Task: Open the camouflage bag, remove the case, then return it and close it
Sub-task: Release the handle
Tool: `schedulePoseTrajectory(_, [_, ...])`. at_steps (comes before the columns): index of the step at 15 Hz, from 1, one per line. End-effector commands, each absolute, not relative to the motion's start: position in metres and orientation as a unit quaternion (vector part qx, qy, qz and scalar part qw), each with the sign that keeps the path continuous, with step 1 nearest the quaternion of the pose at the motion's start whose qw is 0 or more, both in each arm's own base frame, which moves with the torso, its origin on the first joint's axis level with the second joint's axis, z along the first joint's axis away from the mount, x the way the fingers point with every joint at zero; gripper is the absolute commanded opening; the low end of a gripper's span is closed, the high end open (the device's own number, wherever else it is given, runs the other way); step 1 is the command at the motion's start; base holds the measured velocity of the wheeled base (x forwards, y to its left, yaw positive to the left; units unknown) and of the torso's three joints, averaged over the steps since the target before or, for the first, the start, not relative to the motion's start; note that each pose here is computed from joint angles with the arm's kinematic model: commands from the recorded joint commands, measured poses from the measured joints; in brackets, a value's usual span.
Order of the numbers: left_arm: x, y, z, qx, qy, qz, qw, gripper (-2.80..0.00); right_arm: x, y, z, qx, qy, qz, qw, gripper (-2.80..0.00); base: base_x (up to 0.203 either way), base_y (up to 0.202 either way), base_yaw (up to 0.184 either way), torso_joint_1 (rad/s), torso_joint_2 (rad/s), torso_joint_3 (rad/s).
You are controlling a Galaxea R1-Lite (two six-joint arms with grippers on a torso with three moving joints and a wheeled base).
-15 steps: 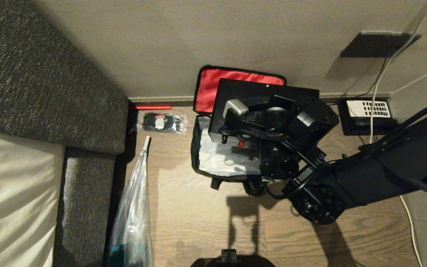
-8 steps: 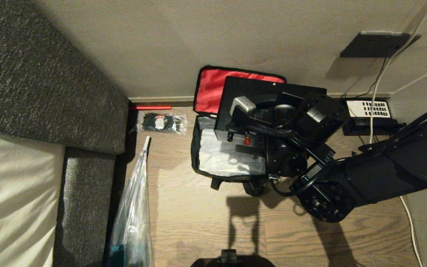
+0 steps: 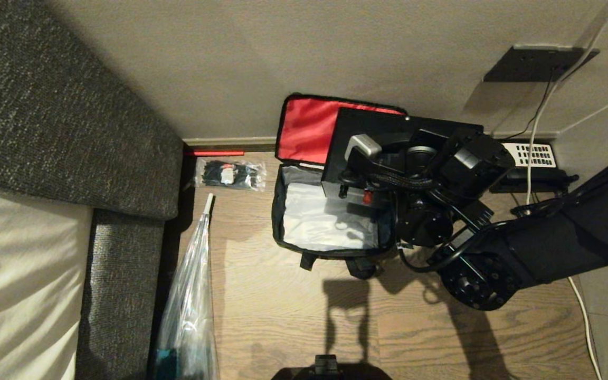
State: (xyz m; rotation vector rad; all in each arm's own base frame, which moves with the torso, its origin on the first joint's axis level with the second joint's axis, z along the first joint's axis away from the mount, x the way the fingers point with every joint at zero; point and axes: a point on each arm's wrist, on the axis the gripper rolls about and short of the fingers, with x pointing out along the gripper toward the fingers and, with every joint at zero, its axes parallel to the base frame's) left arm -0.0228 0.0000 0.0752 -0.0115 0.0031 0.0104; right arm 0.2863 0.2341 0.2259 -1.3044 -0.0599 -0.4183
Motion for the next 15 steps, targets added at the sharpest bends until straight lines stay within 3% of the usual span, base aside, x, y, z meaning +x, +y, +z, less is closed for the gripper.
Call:
schedulePoseTrajectory(1, [-0.023, 0.0, 0.074, -0.006, 0.002, 0.005, 1.0, -2.8, 0.288, 0.227, 0.229, -0.602, -0.022, -0.204, 0.772, -2.8, 0.0, 0.0, 0.0, 0.0, 0.0, 0.0])
schedulePoseTrajectory(15, [-0.023, 0.0, 0.075, -0.006, 0.002, 0.006, 1.0, -2.8, 0.297, 0.206, 0.225, -0.602, -0.003, -0.222, 0.767, -2.8, 0.0, 0.0, 0.0, 0.0, 0.0, 0.0])
